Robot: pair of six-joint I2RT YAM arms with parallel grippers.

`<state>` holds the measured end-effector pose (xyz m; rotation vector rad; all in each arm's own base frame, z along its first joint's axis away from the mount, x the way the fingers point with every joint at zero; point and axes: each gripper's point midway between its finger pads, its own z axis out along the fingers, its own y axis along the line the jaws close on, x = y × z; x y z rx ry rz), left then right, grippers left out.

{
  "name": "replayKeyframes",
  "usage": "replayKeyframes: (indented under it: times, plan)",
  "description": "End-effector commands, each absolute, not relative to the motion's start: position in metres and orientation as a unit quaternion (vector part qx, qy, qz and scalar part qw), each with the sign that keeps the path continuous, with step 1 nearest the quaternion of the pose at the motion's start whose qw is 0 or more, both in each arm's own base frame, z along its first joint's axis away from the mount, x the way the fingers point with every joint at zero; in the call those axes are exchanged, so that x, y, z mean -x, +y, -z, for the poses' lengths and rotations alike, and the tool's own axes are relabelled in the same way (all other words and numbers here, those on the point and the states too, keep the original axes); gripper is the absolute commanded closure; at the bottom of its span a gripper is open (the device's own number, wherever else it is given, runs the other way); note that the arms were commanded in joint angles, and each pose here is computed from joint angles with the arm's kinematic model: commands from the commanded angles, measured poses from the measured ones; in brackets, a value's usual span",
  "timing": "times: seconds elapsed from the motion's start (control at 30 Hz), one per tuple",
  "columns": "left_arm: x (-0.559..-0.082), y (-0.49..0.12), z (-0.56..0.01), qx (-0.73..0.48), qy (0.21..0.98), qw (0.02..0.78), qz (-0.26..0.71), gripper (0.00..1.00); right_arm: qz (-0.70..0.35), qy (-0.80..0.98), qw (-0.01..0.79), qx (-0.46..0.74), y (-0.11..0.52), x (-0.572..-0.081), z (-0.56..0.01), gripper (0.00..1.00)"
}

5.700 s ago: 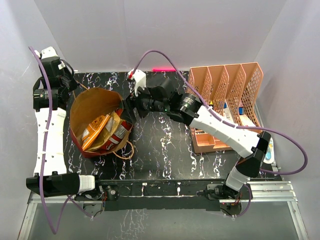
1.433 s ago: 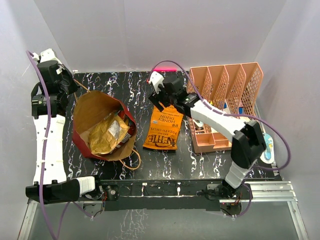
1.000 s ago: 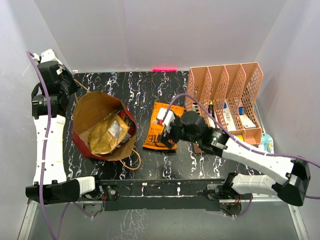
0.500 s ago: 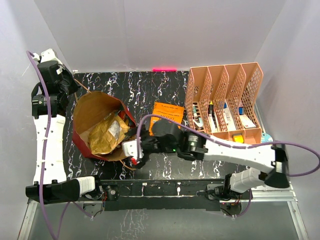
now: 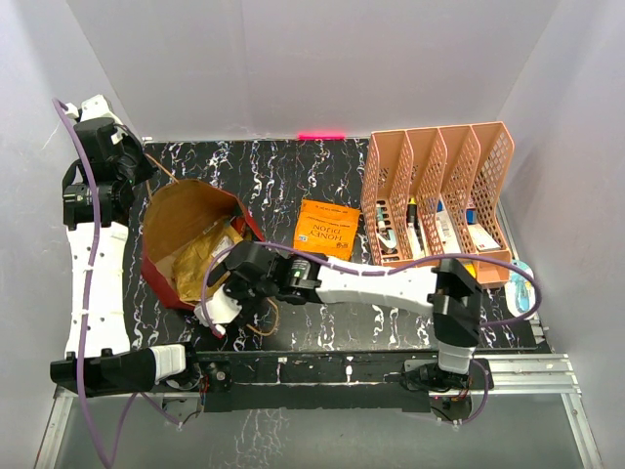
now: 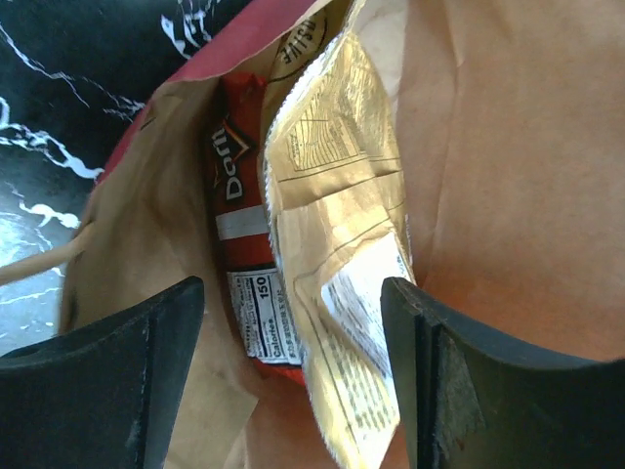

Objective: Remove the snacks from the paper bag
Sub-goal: Take out the snack from the paper bag.

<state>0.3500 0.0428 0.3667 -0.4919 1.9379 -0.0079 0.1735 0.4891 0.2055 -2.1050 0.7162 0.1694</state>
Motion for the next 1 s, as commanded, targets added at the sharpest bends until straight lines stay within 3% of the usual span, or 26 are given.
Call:
replayKeyframes:
  times: [0.0,0.17,0.33,0.5,0.73,0.97]
  plan:
    - [-0.355,0.042,-0.388,0.206,0.796,0.569,0.014,1.0,0.013,0.272,0.492,0.827,0.509,-0.203,-0.23,0.26]
    - [-0.354,0.042,-0.388,0.206,0.796,0.57,0.013,1.0,0.057,0.276,0.511,0.812,0.517,-0.217,-0.227,0.38]
    - [-0.354,0.042,-0.388,0.205,0.795,0.57,0.014,1.0,0.051,0.272,0.542,0.793,0.523,-0.216,-0.249,0.7]
    - [-0.353,0.042,-0.387,0.206,0.795,0.57,0.013,1.0,0.02,0.274,0.586,0.762,0.526,-0.211,-0.301,0.91]
    - [-0.35,0.044,-0.387,0.208,0.794,0.571,0.008,1.0,0.016,0.331,0.669,0.665,0.516,-0.232,-0.385,0.93]
    - [-0.351,0.045,-0.386,0.208,0.795,0.57,0.004,1.0,-0.043,0.335,0.74,0.581,0.477,-0.216,-0.5,0.93]
